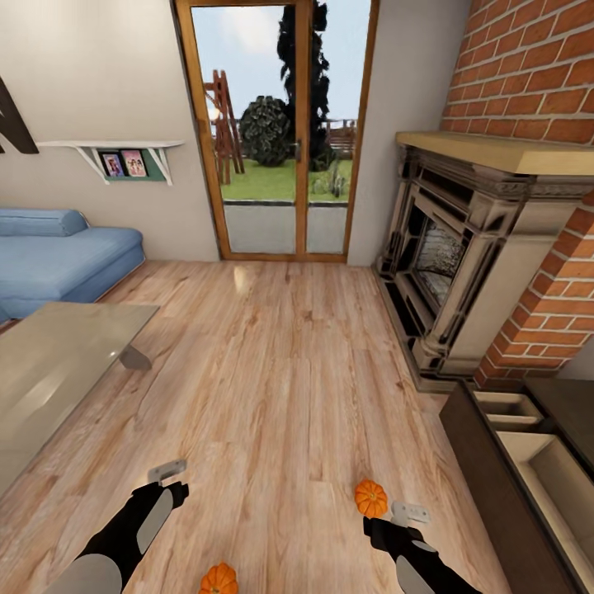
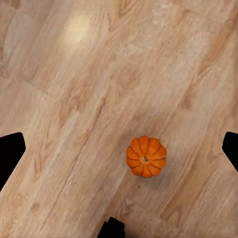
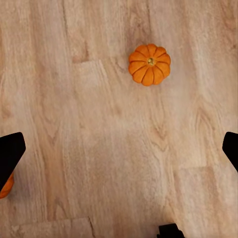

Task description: Place each of the two pumpkins and all three candles from the living room inside a cabinet in the living room (use any cabinet), then make sure every cabinet is closed, and position the cauldron so it is next to a table in the living room.

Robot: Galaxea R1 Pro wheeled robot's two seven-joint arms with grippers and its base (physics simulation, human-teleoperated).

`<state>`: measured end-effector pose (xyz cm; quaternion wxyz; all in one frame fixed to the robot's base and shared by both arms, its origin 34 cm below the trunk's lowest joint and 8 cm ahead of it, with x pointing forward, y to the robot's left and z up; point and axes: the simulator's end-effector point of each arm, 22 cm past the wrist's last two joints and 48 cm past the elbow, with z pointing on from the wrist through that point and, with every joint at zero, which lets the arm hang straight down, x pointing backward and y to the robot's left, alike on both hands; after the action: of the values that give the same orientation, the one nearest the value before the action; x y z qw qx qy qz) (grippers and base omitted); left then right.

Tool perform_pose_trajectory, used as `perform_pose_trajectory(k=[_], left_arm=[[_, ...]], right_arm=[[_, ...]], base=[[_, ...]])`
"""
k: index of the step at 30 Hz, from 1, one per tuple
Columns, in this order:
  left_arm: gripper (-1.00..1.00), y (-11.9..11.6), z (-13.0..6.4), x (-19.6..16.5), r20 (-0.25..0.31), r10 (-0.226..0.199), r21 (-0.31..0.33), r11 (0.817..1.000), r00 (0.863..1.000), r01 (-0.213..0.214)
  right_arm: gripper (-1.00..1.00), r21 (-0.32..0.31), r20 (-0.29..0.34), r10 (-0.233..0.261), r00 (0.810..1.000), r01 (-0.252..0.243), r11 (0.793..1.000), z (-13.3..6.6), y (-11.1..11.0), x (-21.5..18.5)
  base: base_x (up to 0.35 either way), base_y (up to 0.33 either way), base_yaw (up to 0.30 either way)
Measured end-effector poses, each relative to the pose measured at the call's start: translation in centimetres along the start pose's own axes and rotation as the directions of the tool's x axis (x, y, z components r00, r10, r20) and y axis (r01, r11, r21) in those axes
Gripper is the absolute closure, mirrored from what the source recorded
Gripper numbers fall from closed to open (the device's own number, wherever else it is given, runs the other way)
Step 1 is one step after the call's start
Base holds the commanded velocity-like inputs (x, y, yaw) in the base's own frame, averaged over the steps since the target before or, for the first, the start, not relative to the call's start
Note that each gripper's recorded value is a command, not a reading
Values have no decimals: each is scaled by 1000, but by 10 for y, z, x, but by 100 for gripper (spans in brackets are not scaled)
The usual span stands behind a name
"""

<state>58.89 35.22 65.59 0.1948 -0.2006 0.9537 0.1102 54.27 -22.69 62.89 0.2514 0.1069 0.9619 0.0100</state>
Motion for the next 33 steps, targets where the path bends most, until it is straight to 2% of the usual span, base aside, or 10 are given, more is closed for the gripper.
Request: perform_pose_trajectory(k=[14,27,30,33], left_arm=[[-100,-2,0,0,-1,-2,8,1000,1000,2],[-100,-5,16,5,-6,-16,17,1000,1000,16],[-100,-10,19,7,-8,-18,40,999,1000,19],[-100,-21,24,13,-22,-21,96,995,1000,23]], right_arm=[[-100,-6,1,0,1000,0,1000,0,1,0],[-100,-11,7,1,1000,-1,1000,15,0,3],[-100,-16,8,2,1000,-2,1000,18,3,4],[-100,-23,13,3,1000,-3,1000,22,5,3]], base=[[1,-1,0],[0,0,0],[0,0,0],[0,0,0]])
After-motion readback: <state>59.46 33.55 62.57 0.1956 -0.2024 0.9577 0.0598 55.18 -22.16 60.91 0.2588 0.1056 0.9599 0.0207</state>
